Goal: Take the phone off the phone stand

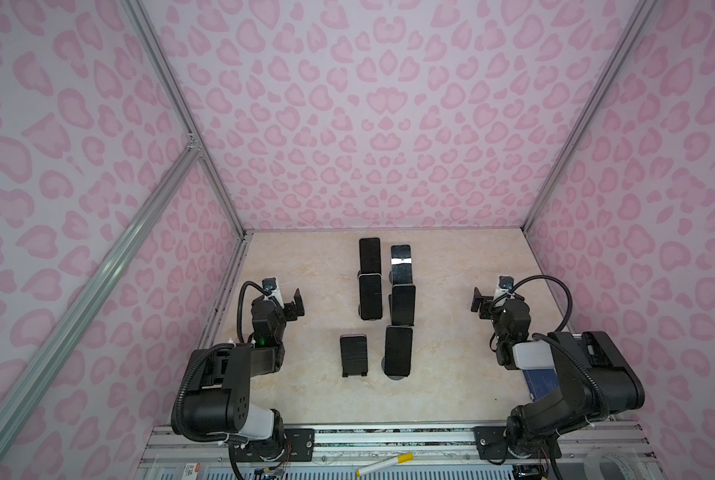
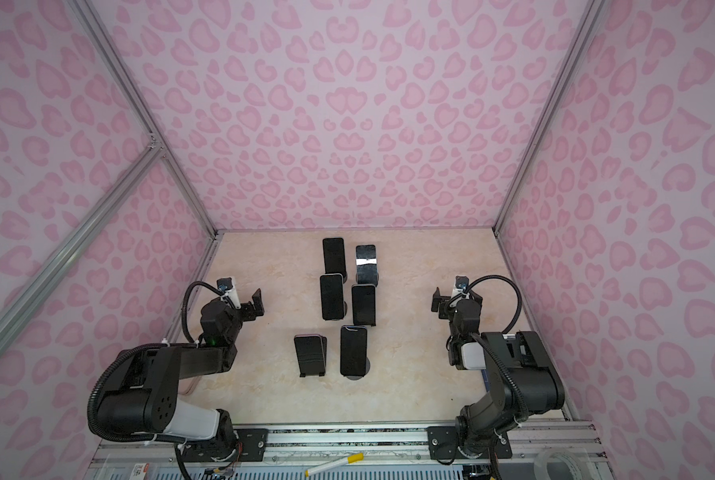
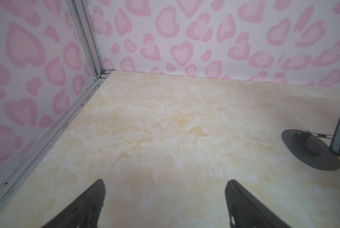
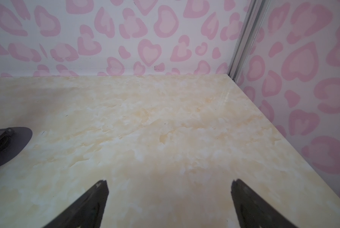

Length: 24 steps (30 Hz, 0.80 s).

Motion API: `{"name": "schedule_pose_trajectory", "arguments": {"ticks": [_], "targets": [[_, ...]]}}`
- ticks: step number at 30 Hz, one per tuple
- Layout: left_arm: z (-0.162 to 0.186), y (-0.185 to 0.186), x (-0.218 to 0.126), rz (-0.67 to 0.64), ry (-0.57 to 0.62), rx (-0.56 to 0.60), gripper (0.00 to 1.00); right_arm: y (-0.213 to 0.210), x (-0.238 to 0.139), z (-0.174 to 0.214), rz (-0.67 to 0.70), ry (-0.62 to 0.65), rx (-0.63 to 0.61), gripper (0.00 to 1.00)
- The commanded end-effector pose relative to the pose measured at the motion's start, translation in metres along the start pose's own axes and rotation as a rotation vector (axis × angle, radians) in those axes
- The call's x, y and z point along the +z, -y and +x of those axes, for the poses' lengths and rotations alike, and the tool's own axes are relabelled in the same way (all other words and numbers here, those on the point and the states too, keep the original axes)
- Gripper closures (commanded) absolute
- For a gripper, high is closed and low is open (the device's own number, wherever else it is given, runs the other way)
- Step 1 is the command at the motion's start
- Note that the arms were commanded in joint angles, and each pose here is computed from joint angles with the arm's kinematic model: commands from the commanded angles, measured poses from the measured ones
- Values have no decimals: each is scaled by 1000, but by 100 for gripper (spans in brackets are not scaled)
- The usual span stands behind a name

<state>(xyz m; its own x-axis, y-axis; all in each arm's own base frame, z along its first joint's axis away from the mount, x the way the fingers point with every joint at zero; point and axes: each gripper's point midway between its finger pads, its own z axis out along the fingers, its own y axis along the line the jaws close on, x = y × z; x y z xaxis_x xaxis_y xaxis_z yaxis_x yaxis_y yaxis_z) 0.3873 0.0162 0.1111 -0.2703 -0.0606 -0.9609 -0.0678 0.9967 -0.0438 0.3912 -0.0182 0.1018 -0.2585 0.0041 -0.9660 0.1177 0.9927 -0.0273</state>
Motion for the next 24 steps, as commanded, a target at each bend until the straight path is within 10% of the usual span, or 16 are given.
{"name": "schedule_pose_trajectory", "arguments": {"ticks": [1, 24], "targets": [[-5, 2, 0, 8, 20, 6, 2, 3, 0, 0, 16, 0, -2, 0], [-6, 2, 0, 9, 21, 6, 2, 2, 0, 1, 16, -3, -2, 0]]}}
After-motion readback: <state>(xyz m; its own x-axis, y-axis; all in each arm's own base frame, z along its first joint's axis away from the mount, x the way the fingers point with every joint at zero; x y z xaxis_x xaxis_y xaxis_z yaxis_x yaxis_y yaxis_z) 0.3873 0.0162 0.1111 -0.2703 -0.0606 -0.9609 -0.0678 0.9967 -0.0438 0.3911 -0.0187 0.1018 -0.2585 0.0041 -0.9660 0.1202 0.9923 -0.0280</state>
